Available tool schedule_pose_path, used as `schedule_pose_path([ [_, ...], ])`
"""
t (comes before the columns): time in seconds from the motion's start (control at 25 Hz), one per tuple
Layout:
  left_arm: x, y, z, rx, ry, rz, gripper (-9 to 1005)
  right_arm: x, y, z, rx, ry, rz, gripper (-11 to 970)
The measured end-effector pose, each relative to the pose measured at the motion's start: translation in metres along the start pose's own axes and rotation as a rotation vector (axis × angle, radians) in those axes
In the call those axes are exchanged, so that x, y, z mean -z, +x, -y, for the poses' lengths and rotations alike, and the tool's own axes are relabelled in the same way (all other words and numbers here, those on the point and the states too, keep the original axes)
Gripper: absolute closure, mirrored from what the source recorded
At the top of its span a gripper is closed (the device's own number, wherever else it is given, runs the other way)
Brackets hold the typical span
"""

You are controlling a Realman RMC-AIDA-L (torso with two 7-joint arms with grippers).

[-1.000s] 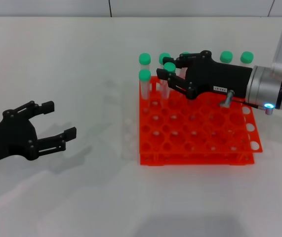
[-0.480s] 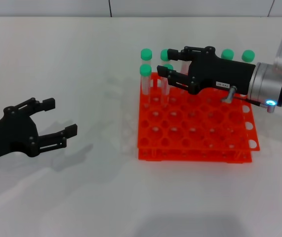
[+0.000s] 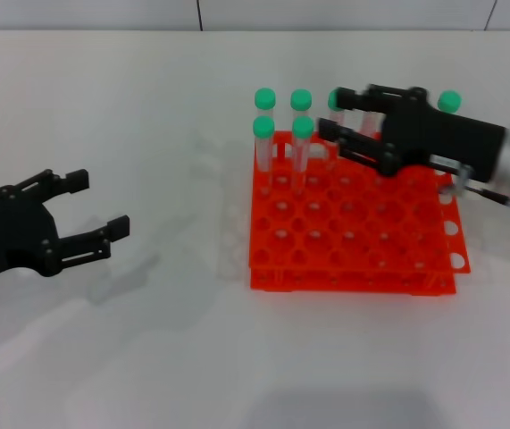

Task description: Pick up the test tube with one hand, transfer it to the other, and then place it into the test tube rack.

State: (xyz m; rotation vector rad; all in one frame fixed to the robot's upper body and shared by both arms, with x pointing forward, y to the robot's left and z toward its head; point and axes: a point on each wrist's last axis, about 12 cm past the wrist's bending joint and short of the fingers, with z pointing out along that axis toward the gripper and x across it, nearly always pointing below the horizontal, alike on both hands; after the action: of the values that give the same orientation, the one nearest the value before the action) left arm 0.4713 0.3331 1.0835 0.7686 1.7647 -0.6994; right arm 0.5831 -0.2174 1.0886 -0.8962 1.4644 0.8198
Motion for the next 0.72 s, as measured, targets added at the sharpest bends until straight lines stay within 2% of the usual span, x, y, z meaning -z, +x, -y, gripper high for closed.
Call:
schedule_pose_path([
  [0.28, -0.001, -0.005, -0.004, -0.007, 0.023, -0.016, 109, 0.046, -0.005, 0.008, -0.04, -0.049, -0.142, 459],
  [0.44, -0.001, -0.013, -0.01, 0.002, 0.067, -0.055, 109, 0.06, -0.004, 0.013, -0.068, -0.091, -0.257, 452],
  [0.52, -0.005, -0.019, -0.013, 0.0, 0.104, -0.078, 109, 0.067, -0.006, 0.015, -0.071, -0.109, -0.282, 220],
  [0.72, -0.007, -0.031, -0.018, -0.002, 0.194, -0.133, 109, 0.079, -0.007, 0.016, -0.074, -0.144, -0.325, 98],
])
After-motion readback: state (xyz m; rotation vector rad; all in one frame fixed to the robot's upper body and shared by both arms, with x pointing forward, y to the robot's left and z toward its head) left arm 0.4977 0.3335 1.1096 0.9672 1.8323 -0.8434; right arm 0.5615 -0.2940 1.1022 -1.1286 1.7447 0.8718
